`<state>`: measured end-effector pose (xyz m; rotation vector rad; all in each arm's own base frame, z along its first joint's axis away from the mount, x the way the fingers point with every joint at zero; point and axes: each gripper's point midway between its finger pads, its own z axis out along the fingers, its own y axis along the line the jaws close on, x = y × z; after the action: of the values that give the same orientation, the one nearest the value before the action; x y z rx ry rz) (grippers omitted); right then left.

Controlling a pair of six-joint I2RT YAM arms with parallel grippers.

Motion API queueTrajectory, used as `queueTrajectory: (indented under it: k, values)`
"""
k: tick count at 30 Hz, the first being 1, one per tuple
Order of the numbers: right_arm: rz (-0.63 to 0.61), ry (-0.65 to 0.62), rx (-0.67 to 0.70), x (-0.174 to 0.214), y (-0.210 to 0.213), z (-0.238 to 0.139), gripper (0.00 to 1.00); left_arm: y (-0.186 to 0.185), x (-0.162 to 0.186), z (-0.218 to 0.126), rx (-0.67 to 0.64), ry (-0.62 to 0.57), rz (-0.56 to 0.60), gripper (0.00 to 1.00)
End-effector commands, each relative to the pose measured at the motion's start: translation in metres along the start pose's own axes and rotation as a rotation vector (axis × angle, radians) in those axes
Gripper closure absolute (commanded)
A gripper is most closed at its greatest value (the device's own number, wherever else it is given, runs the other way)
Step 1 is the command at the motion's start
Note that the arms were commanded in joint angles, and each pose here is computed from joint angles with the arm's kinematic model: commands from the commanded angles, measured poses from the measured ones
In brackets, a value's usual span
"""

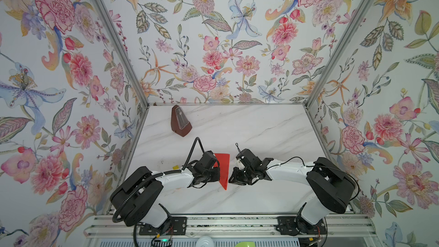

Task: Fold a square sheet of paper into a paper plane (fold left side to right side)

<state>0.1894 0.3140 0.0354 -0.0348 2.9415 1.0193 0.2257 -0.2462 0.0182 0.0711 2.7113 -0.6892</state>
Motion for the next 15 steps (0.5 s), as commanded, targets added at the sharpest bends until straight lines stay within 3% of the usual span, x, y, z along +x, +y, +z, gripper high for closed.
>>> queueTrajectory:
  k: [1,6,15]
  values:
    - [0.011,-0.043,-0.085,-0.015,0.009,-0.004,0.75,0.01,0.006,0.003,-0.047,0.016,-0.012,1.0]
    - [0.059,-0.024,-0.203,-0.02,0.023,0.003,0.72,0.008,0.006,0.002,-0.039,0.014,-0.014,1.0]
    - [0.122,-0.002,-0.213,-0.016,0.01,0.019,0.7,0.007,0.005,0.003,-0.035,0.014,-0.015,1.0]
